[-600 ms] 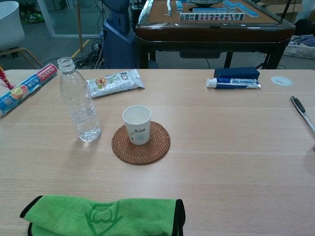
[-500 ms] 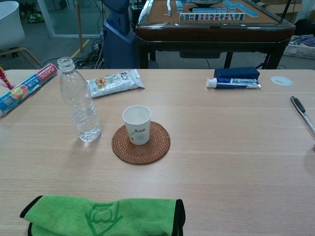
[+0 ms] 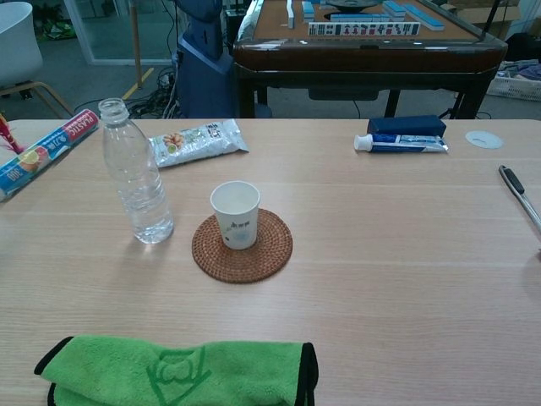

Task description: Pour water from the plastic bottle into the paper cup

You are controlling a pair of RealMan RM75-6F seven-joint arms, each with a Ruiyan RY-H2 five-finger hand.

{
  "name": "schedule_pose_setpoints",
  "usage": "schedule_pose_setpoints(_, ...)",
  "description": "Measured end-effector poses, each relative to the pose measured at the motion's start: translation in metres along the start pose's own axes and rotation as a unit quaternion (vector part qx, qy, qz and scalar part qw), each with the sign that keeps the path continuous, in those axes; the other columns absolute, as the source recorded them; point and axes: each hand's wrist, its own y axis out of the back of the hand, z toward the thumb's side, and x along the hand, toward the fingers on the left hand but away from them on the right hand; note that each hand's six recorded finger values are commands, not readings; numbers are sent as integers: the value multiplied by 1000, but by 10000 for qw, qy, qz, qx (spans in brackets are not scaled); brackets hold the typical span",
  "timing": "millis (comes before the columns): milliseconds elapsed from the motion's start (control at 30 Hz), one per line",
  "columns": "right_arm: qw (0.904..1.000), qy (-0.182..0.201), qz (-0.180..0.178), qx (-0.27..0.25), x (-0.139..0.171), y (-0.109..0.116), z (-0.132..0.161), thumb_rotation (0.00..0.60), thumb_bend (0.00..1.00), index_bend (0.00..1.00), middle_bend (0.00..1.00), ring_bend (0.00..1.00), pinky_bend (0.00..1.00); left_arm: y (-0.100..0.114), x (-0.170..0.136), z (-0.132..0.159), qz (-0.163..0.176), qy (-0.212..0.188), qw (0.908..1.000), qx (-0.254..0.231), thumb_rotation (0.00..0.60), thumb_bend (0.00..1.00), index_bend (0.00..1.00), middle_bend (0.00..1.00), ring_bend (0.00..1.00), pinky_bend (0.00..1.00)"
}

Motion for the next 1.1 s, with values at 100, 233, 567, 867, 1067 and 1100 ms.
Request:
schedule_pose_setpoints(100,10000,3,-26,-22,1,3,0,600,300,565,448,458,526,-3,12,6,-95,-18,9998,-185,600,46,0,6,104,350)
schedule_pose_setpoints(233,10000,-2,-62,-35,2,6,-1,600,300,564,448,458,526,-10,27,11,-210,-32,9993,-303,600,39,0,0,44,327)
schedule_pose_setpoints(567,10000,-30,-78,-52,2,8,-3,600,300,565,448,458,526,-24,69,34,-312,-220,9947,-954,600,39,0,0,36,322)
schedule_pose_setpoints(867,9999,-61,-97,-66,2,9,-5,600,300,565,448,458,526,-42,102,68,-508,-561,9803,-1824,600,38,0,0,35,322)
schedule_pose_setpoints(1067,9999,-83,-92,-84,2,10,-7,600,300,564,448,458,526,-55,121,78,-577,-613,9786,-1877,600,39,0,0,34,322)
schedule_pose_setpoints(1100,9999,-85,-94,-86,2,10,-7,600,300,564,448,458,526,-56,124,79,-583,-609,9784,-1886,600,39,0,0,34,322)
